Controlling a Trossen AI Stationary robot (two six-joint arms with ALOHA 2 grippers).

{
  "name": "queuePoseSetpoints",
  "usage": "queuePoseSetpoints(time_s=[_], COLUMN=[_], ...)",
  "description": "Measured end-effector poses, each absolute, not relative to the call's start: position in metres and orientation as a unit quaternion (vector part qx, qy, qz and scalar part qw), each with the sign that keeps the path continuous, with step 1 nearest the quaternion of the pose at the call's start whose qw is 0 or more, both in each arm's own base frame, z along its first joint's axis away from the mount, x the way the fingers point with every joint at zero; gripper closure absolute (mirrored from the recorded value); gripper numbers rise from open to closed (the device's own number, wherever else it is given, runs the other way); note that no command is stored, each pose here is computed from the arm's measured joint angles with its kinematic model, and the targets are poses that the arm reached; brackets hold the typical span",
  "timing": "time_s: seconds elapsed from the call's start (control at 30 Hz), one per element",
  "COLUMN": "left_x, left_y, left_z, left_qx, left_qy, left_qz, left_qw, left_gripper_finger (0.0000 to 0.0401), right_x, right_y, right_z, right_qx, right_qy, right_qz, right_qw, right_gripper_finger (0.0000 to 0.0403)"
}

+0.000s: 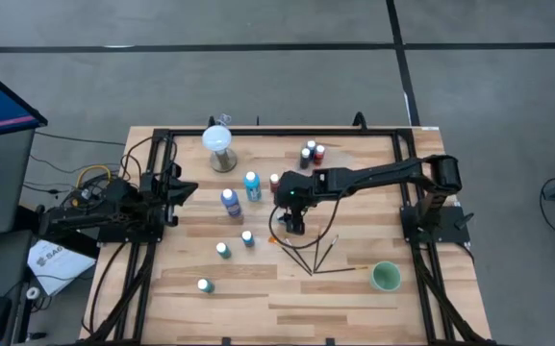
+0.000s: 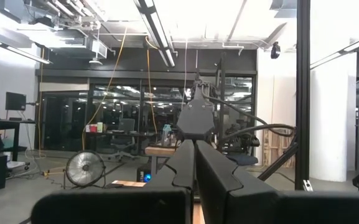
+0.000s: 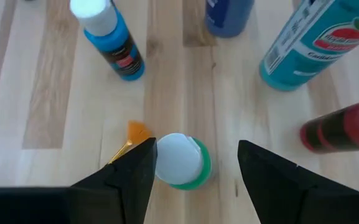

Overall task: Pick & Place Paint Supplies
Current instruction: Put the small green paint bottle into the transparent bin

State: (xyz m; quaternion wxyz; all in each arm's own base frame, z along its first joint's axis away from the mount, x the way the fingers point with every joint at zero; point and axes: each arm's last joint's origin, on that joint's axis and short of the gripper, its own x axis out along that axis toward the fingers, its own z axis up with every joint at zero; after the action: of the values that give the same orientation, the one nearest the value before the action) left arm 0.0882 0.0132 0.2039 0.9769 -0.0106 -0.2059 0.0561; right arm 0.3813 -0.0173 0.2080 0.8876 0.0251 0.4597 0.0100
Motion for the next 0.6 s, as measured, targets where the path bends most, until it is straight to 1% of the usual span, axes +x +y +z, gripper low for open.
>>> queuePoseSetpoints(time_s=[0.6], left_x=[0.088], left_y=[0.013], left_z=[0.204], left_qx=[-0.01], left_qy=[-0.209], left_qz=[0.056], left_qw=[0.976], left_gripper_finger=[0.0399], right_x=[0.378], right_y=[-0.027], right_z=[0.218], right_qx=[0.024], right_qy=[0.458], right_qz=[-0.008], right_qw=[0.889], right_gripper_finger=[0.0181])
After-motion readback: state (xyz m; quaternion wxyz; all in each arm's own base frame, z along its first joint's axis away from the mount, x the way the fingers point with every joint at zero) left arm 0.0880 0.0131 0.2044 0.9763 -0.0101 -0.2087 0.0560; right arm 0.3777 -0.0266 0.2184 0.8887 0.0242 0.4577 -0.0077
